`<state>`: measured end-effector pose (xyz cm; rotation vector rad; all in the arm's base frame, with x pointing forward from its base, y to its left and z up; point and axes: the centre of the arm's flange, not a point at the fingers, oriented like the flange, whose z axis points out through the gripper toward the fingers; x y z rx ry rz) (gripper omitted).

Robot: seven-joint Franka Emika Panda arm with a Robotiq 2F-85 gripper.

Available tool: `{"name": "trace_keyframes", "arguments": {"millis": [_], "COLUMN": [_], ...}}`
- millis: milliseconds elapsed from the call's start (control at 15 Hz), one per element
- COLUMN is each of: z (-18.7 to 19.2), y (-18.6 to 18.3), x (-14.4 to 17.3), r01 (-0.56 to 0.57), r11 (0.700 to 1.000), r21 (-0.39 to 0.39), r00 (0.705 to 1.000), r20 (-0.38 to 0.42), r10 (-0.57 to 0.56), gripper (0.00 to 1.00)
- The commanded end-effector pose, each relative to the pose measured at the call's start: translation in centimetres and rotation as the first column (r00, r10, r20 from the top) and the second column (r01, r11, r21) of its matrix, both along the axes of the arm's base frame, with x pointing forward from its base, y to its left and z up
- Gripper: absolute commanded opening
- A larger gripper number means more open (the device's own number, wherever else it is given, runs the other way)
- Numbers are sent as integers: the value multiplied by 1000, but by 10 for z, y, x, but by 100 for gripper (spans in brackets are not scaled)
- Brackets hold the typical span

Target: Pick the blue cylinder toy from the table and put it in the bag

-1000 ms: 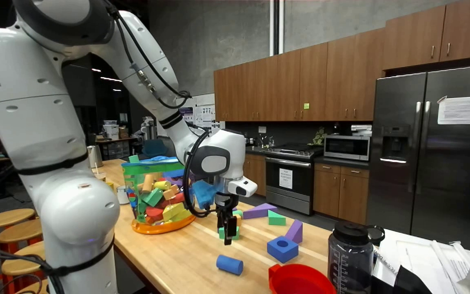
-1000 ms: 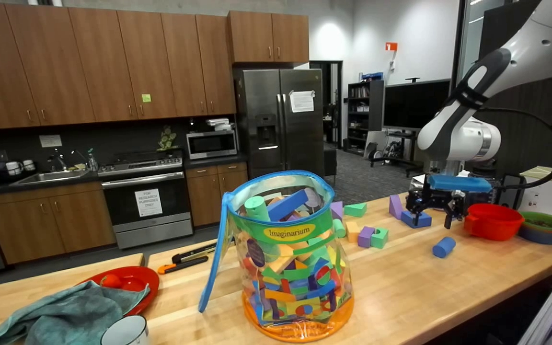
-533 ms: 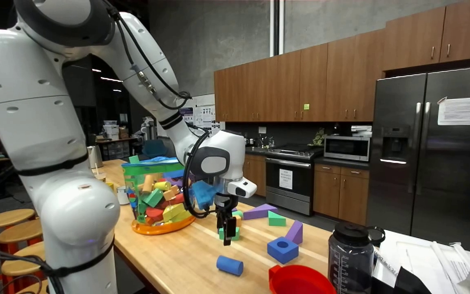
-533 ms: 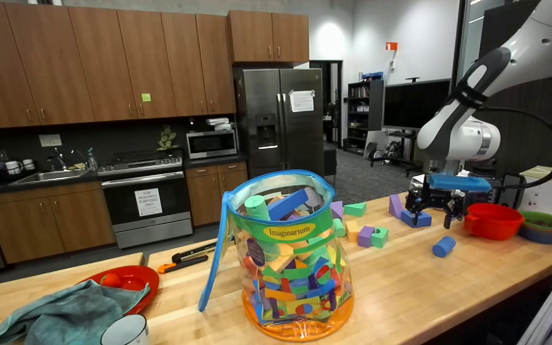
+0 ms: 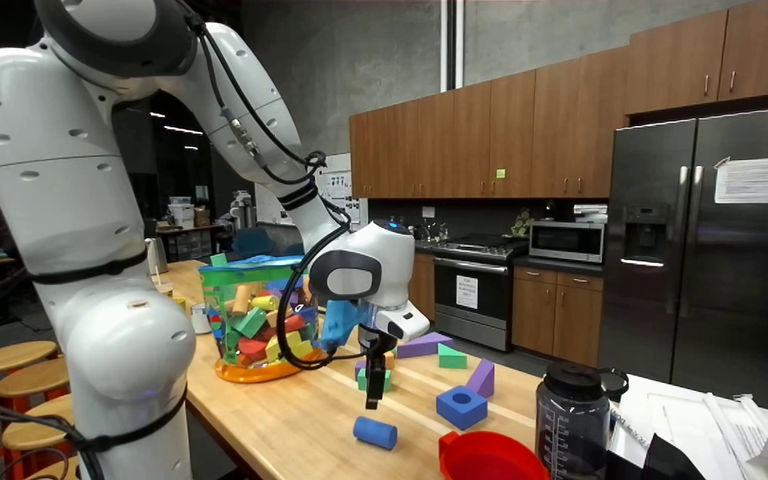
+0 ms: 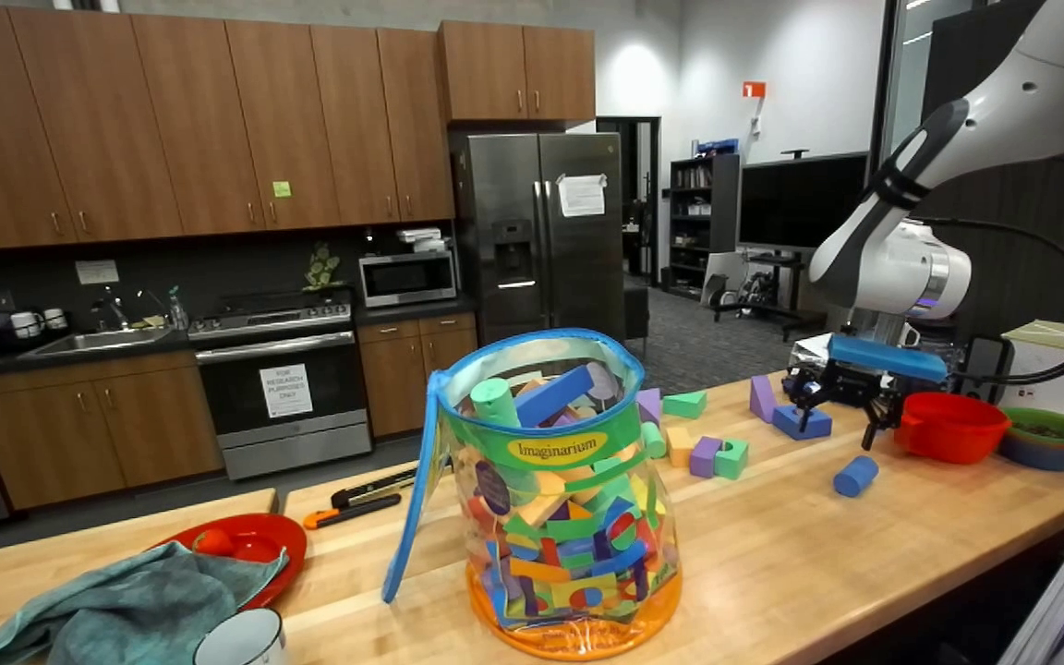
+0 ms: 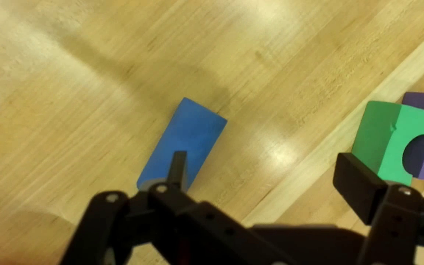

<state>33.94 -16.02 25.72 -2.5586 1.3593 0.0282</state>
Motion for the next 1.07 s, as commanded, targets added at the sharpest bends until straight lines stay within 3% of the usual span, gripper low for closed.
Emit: {"name": "trace_keyframes", "arguments": {"millis": [0, 400, 1000], "z": [0, -8, -41], "y": [-3, -10, -38], "x": [-1, 0, 3], "r01": [10, 18, 60], "r11": [1000, 1000, 997], "r21": [0, -9, -57], "r00": [1000, 1000, 997], "r20": [2, 6, -49], "r10": [-10, -18, -63], "gripper": [100, 100, 100]}}
